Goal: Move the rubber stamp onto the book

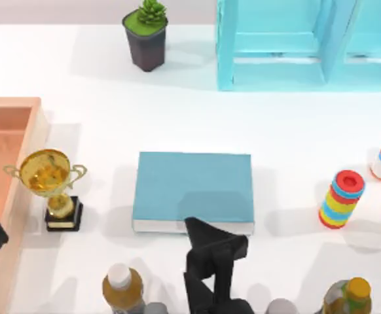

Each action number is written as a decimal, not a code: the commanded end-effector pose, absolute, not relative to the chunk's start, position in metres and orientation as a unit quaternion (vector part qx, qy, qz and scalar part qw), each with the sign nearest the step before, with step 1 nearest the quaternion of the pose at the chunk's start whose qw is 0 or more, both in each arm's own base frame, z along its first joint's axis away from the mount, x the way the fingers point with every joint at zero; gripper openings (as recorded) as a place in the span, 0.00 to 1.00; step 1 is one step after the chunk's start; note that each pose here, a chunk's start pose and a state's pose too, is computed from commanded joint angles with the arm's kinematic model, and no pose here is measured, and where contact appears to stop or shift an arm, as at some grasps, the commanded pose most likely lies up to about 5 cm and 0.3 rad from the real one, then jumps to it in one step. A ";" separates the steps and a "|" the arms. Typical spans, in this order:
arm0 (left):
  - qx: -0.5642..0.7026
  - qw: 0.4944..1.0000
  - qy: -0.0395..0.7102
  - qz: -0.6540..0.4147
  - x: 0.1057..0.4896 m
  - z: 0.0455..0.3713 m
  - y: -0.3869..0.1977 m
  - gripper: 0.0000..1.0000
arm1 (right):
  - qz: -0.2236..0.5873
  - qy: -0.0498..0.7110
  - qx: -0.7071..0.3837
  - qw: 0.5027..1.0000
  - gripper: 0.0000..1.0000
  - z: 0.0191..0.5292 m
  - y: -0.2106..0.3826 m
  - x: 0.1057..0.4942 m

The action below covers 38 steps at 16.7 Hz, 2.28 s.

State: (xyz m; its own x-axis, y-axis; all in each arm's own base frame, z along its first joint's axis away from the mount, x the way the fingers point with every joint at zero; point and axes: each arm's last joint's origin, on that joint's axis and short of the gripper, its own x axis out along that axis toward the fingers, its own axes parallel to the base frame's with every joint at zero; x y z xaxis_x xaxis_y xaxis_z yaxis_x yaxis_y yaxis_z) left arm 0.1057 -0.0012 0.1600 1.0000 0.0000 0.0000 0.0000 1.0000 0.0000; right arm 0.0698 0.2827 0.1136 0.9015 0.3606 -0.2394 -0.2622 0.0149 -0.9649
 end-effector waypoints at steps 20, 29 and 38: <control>0.000 1.000 0.000 0.000 0.106 0.160 -0.001 1.00 | 0.235 -0.174 -0.239 0.926 1.00 0.274 0.144 0.095; 0.000 1.000 0.000 0.000 0.106 0.160 -0.001 1.00 | 0.100 -0.132 -0.080 0.983 1.00 0.220 0.031 0.097; 0.000 1.000 0.000 0.000 0.106 0.160 -0.001 1.00 | 0.000 0.000 0.000 1.000 1.00 0.160 -0.001 0.106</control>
State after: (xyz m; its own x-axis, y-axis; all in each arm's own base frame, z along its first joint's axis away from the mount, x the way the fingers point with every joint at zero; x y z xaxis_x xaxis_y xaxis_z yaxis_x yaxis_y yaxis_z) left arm 0.1057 -0.0012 0.1600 1.0000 0.0000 0.0000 0.0000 1.0000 0.0000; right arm 0.1057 -0.0012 0.1600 1.0000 0.0000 0.0000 0.0000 1.0000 0.0000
